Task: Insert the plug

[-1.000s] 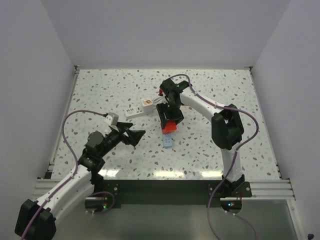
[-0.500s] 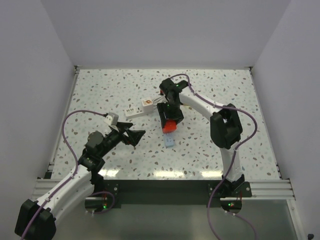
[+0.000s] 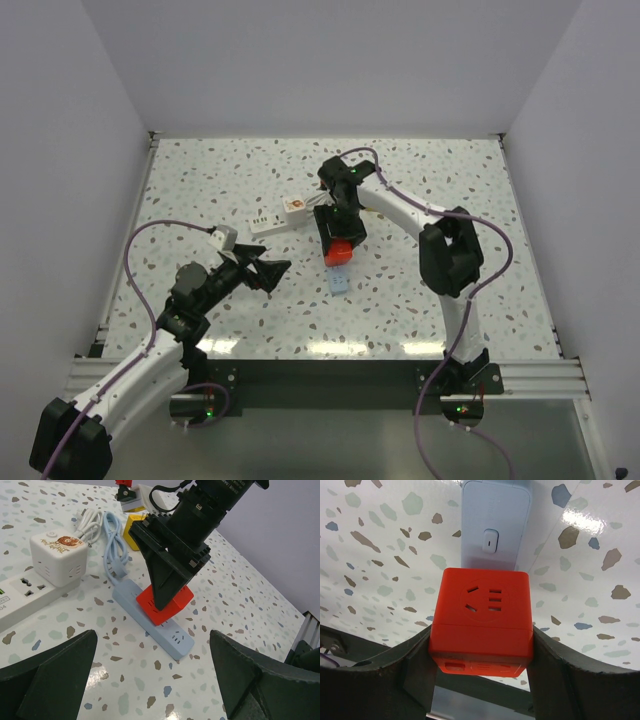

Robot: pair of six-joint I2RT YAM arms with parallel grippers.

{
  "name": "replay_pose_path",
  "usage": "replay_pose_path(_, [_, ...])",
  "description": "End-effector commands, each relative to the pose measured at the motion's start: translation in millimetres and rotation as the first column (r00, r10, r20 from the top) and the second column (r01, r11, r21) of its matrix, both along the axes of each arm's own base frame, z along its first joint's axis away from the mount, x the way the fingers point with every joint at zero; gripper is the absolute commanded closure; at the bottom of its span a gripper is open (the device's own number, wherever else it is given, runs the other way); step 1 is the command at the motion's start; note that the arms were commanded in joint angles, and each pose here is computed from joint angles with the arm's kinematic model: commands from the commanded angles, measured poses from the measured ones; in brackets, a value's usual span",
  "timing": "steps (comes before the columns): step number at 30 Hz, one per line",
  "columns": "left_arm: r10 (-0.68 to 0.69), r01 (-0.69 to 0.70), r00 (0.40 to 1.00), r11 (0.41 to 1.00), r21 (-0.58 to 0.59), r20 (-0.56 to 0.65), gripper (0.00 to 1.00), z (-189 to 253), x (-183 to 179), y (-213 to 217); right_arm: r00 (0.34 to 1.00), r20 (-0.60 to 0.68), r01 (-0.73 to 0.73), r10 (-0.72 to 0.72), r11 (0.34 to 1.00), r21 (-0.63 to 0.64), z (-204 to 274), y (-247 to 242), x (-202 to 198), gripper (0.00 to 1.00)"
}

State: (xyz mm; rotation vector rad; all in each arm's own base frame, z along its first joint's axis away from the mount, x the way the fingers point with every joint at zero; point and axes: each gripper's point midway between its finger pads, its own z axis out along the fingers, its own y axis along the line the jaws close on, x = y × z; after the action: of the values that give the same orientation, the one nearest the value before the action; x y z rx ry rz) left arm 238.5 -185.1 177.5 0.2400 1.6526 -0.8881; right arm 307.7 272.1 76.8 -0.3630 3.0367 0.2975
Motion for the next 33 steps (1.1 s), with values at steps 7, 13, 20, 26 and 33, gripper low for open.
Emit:
replay_pose_path(7, [0.012,-0.012,1.000,1.000,-0.010,0.019,0.00,5,3,2,0.985,0.170,-0.003,0.015,0.998,-0.069,-46,0,38,1.00])
replay_pose_path(13, [0.014,-0.014,1.000,1.000,-0.007,0.020,0.00,4,4,2,0.984,0.170,-0.030,0.047,0.995,-0.097,-58,7,46,1.00])
replay_pose_path(20, [0.014,-0.014,1.000,1.000,-0.006,0.018,0.00,3,4,2,0.977,0.201,-0.036,0.064,0.989,-0.141,-65,8,57,1.00])
replay_pose_path(26, [0.020,-0.020,1.000,1.000,-0.003,0.019,0.00,3,4,3,0.973,0.216,-0.046,0.082,0.985,-0.165,-77,10,46,1.00])
replay_pose_path(33, [0.021,-0.021,1.000,1.000,-0.003,0.015,0.00,2,4,3,0.977,0.187,-0.070,0.098,0.986,-0.150,-92,16,44,1.00])
